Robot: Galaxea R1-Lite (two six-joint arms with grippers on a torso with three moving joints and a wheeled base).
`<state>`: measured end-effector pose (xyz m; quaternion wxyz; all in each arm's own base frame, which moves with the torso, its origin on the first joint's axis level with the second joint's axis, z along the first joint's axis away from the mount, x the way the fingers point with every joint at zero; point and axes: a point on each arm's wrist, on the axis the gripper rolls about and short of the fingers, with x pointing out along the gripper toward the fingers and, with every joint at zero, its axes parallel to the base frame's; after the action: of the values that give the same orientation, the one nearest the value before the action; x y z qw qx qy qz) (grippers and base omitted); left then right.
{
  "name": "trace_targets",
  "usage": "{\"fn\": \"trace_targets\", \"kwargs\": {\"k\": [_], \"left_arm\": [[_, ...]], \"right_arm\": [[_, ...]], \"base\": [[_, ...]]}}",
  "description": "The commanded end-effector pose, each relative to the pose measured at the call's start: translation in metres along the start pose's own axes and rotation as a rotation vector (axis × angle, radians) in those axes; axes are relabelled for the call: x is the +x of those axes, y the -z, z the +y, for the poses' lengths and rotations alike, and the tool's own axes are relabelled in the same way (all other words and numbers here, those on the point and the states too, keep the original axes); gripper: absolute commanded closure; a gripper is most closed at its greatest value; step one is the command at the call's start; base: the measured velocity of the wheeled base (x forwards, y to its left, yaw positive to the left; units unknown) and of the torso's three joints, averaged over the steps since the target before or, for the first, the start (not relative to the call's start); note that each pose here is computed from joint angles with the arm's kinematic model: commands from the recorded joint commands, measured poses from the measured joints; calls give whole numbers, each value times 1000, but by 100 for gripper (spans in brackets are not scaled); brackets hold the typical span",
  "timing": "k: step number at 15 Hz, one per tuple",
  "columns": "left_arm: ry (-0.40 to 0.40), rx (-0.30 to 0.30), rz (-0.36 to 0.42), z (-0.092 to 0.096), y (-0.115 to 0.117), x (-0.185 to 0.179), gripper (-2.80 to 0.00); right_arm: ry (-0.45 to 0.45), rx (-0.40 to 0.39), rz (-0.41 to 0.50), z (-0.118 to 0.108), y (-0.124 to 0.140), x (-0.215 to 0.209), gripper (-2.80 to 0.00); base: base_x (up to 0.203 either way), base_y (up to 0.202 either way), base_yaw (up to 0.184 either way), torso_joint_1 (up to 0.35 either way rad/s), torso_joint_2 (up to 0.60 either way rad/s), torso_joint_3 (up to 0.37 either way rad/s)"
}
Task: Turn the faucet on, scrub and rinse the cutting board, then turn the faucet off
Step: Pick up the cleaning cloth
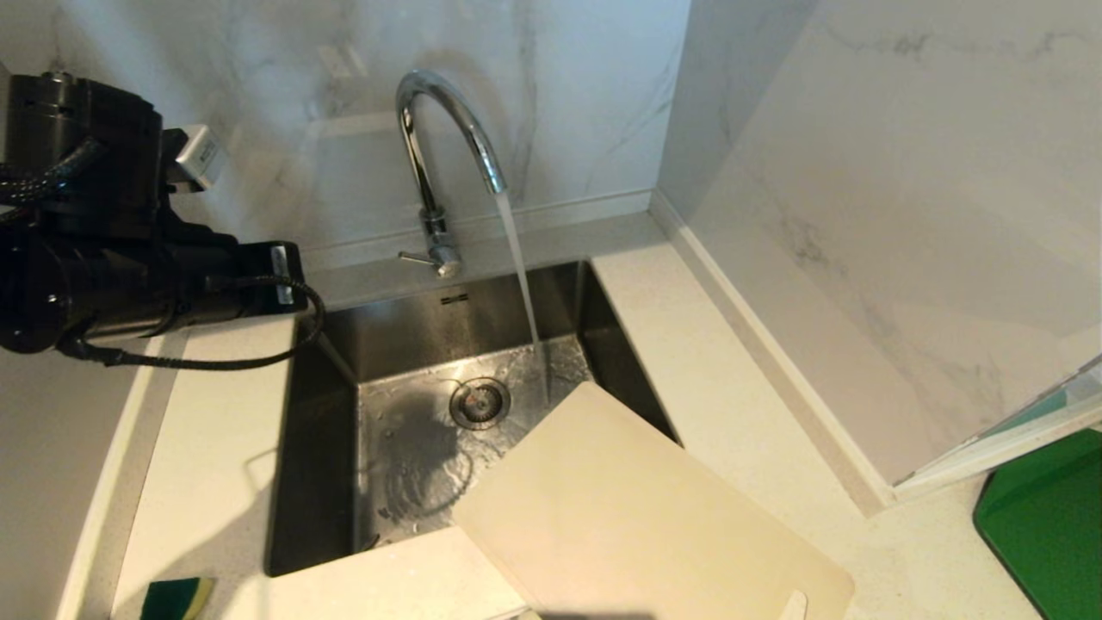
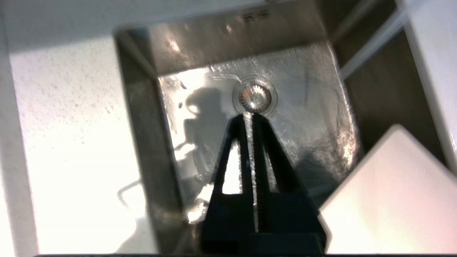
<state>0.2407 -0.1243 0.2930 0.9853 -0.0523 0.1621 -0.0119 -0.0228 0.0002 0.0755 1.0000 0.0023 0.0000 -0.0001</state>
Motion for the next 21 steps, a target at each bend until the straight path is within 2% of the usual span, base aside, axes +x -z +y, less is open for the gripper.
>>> {"fn": "trace_targets", "kwargs": {"k": [1, 3, 6, 10, 11, 14, 17, 19, 21], "left_arm": [[26, 31, -3, 13, 7, -25, 0], [27, 49, 36, 25, 20, -30, 0], [38, 29, 98, 54, 38, -37, 0], [22, 25, 118, 63, 47, -42, 0], [9, 38, 159, 64, 57, -40, 0], [-70, 85, 378, 79, 99, -39, 0], [-121, 22, 471, 84, 118, -33, 0], [-153, -66, 548, 77, 125, -29, 0], [-151, -114, 563, 66, 116, -25, 0]], "right_arm": [[0, 0, 2, 0, 0, 0, 0], [0, 0, 2, 0, 0, 0, 0], [0, 1, 2, 0, 0, 0, 0], [0, 0, 2, 0, 0, 0, 0], [0, 0, 2, 0, 0, 0, 0], [0, 0, 2, 0, 0, 0, 0], [0, 0, 2, 0, 0, 0, 0], [0, 0, 2, 0, 0, 0, 0], [0, 0, 1, 0, 0, 0, 0]], "base": [[0, 0, 0, 0, 0, 0], [0, 0, 0, 0, 0, 0], [0, 0, 0, 0, 0, 0], [0, 0, 0, 0, 0, 0], [0, 0, 0, 0, 0, 0], [0, 0, 0, 0, 0, 0], [0, 0, 0, 0, 0, 0], [0, 0, 0, 0, 0, 0], [0, 0, 0, 0, 0, 0]]}}
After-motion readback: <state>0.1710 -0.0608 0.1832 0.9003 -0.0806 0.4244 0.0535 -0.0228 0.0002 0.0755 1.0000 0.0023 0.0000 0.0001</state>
